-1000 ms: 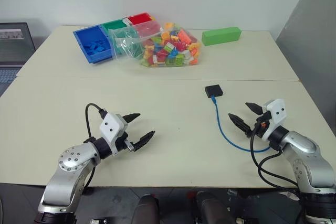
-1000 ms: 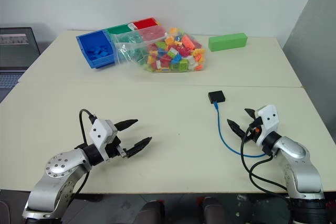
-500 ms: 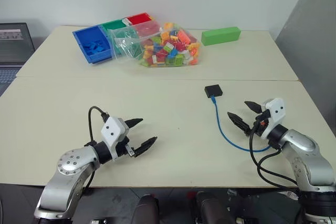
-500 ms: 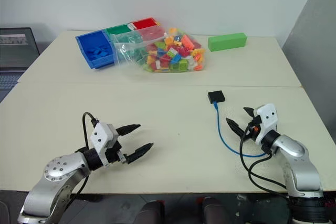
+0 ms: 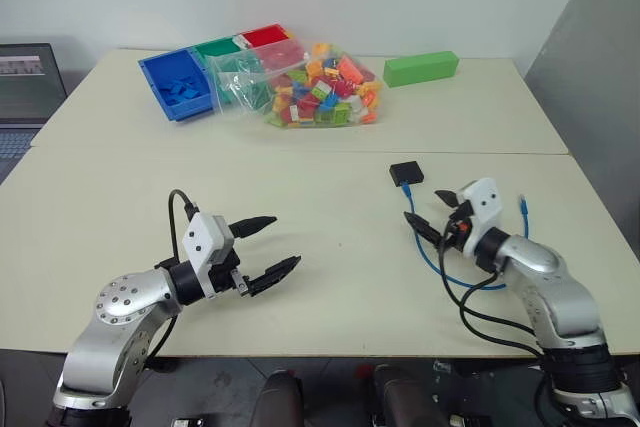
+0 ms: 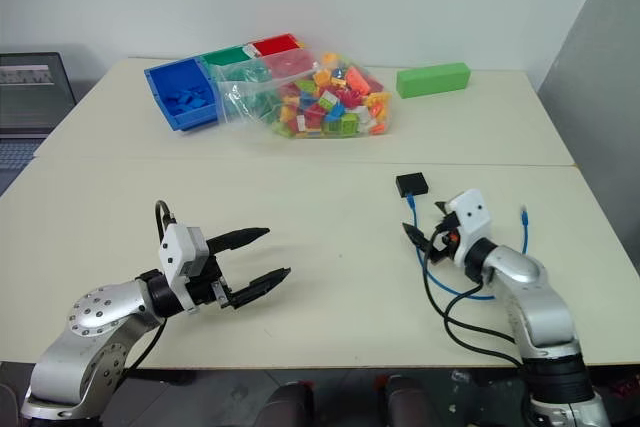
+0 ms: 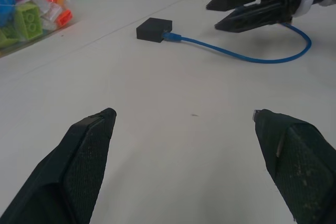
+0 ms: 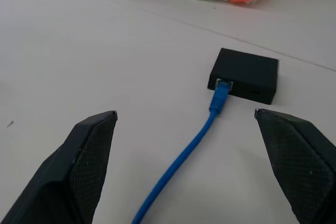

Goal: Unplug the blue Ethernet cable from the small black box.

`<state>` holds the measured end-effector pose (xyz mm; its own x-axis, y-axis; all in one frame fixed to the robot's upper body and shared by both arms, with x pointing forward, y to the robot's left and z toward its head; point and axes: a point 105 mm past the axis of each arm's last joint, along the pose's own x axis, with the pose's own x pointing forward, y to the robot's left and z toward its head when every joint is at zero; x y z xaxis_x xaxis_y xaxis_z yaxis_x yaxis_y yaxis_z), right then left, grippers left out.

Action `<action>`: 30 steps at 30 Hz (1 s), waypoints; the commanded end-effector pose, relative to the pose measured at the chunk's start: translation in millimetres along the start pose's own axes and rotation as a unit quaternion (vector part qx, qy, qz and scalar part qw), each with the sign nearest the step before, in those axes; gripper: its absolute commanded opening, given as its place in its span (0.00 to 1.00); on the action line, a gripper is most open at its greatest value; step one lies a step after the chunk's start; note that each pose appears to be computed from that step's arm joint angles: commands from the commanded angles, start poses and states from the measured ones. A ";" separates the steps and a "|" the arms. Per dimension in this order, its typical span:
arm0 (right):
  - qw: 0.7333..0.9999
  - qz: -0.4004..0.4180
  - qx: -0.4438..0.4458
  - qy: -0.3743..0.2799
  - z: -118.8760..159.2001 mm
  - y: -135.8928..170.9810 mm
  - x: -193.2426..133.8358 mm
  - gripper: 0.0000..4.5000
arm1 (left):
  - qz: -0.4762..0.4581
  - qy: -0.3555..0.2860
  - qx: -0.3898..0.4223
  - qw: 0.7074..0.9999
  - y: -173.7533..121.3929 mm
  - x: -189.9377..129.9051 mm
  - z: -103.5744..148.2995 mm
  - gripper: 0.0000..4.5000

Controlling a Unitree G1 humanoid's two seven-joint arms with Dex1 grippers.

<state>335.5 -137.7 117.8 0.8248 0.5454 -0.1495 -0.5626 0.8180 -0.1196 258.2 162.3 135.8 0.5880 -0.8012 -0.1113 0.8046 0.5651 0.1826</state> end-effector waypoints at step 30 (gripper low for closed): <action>0.992 -0.117 0.019 0.049 -8.5 -15.3 54.2 0.26 | -0.016 0.029 0.036 0.999 9.1 -5.4 1.1 1.00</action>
<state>390.6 -118.7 95.2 0.9197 0.3062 -0.2457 -0.3368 0.9370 -0.0930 260.5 164.0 134.1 0.5480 -0.8209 -0.1606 0.8322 0.5158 0.2035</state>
